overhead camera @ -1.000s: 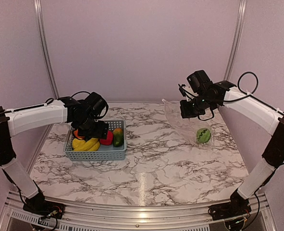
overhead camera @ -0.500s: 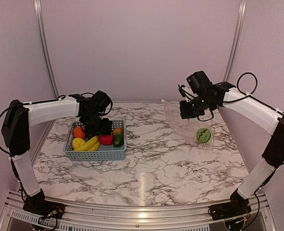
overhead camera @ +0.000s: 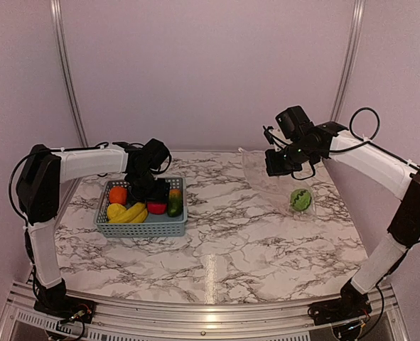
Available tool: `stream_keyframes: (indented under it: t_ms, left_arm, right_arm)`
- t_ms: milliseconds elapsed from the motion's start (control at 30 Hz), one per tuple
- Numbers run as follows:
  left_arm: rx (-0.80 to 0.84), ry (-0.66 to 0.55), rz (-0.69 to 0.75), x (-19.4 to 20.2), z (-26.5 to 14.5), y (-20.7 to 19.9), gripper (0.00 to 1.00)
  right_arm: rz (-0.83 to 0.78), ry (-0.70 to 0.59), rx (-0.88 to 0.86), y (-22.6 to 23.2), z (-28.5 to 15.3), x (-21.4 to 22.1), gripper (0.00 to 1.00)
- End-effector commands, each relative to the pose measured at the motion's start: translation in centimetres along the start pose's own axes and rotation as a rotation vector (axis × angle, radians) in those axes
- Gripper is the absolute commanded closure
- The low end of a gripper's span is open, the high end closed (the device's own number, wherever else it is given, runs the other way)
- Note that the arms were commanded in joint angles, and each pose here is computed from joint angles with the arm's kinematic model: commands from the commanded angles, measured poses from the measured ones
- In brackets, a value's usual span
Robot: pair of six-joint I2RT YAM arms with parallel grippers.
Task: Place the food in the zip-top bag and seal the zipper
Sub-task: Pick up the fake fruit from the bin.
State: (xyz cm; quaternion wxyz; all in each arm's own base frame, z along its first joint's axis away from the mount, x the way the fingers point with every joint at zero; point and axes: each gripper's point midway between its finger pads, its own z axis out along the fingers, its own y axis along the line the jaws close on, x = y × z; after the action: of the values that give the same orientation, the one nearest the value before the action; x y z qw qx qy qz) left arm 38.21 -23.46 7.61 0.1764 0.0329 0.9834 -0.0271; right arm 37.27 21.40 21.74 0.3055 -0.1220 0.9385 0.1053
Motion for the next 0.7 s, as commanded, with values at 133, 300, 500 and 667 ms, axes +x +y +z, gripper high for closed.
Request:
stream_keyframes:
  t_ms: [133,300,500,667]
  left_arm:
    - [-0.015,0.027,-0.01,-0.3,1.6,0.3,0.2]
    - [-0.022,0.039,-0.004,-0.1,2.1,0.5,0.25]
    - [-0.02,0.005,0.004,-0.8,0.8,0.6,0.34]
    - [0.002,-0.057,-0.005,-2.0,-2.6,0.7,0.36]
  right_arm:
    - [0.01,-0.023,-0.023,0.7,-0.3,-0.4,1.0]
    - [0.012,-0.022,-0.03,0.8,-0.1,-0.7,1.0]
    - [0.012,-0.024,-0.032,1.0,-0.1,-1.0,1.0]
    - [0.01,-0.02,-0.034,1.0,-0.2,-0.9,1.0]
